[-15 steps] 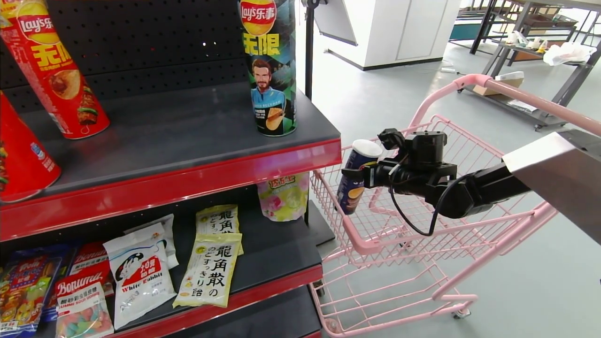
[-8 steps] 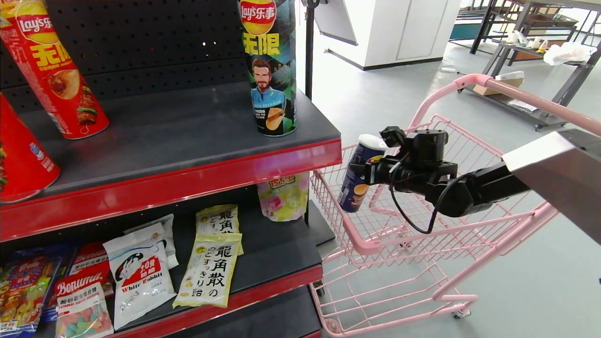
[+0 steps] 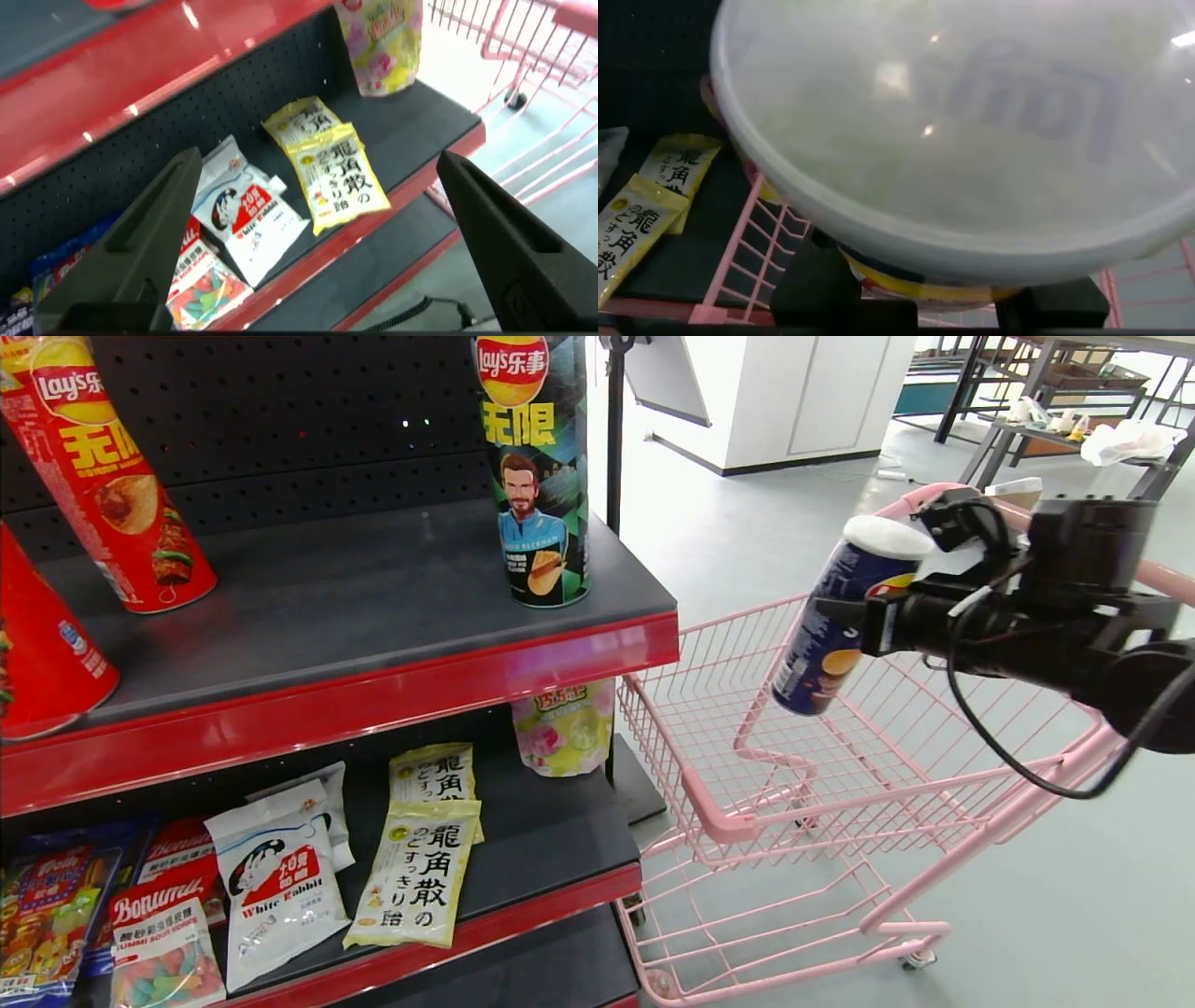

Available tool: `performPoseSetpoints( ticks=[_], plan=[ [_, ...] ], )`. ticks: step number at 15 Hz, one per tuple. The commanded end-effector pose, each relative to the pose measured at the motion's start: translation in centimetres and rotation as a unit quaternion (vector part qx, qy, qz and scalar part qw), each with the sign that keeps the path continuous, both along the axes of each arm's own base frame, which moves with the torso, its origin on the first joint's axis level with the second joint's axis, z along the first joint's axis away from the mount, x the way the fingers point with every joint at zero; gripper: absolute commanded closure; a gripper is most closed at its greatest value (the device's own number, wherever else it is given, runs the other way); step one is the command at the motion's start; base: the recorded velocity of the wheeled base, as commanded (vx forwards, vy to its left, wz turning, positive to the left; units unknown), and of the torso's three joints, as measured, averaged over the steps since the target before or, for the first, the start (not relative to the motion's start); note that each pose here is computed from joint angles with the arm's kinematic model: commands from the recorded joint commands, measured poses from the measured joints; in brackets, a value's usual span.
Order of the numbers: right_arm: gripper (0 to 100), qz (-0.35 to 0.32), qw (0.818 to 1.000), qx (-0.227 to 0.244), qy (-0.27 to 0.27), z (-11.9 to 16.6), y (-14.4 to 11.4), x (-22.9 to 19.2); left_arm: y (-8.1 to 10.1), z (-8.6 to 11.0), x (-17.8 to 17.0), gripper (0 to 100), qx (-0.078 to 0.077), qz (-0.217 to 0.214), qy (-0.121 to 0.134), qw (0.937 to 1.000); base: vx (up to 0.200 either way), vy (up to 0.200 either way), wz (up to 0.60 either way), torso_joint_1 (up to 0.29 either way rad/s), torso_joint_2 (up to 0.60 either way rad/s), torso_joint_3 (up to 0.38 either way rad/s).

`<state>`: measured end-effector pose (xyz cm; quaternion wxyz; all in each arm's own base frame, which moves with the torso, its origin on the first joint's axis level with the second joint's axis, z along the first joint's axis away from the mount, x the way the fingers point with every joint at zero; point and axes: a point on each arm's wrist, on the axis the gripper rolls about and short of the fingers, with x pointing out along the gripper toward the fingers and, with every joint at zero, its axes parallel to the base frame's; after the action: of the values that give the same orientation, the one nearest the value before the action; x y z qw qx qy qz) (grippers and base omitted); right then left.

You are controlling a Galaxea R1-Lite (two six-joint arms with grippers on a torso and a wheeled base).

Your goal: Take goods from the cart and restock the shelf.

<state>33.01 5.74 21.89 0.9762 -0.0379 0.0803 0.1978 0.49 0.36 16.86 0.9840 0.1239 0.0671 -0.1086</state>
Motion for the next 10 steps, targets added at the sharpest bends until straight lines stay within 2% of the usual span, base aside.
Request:
performPoseSetpoints(
  ticks=[1,3,4,5,8,10],
  plan=[
    [100,-0.017,0.999,-0.004,-0.034,2.6,-2.2,-7.9,0.2,-0.7,-0.5,0,-0.002,0.0,-0.006,1.0,0.0,0.0,0.0,0.0,0.0,0.0],
    [100,-0.024,0.999,-0.004,-0.046,2.8,-2.6,-10.8,0.5,-0.9,-1.0,0,-0.001,0.0,-0.019,0.9998,0.0,0.0,0.0,0.0,0.0,0.0],
    [100,-0.026,0.998,-0.004,-0.051,2.9,-2.7,-11.4,0.5,-0.8,-1.1,0,0.003,0.001,-0.021,0.9998,0.0,0.0,0.0,0.0,0.0,0.0],
    [100,-0.033,0.998,-0.004,-0.061,3.0,-2.8,-13.2,0.7,-0.8,-1.4,0,0.015,0.011,-0.031,0.9993,0.0,0.0,0.0,0.0,0.0,0.0],
    [100,-0.037,0.997,-0.006,-0.062,2.9,-3.2,-16.1,1.0,-1.4,-2.0,0,0.028,0.013,-0.023,0.9992,0.0,0.0,0.0,0.0,0.0,0.0],
    [100,-0.041,0.998,-0.008,-0.049,3.1,-3.4,-17.2,1.0,-1.5,-2.0,0,0.03,0.014,-0.021,0.9992,-0.2,0.0,0.0,0.0,0.0,0.002]
  ],
)
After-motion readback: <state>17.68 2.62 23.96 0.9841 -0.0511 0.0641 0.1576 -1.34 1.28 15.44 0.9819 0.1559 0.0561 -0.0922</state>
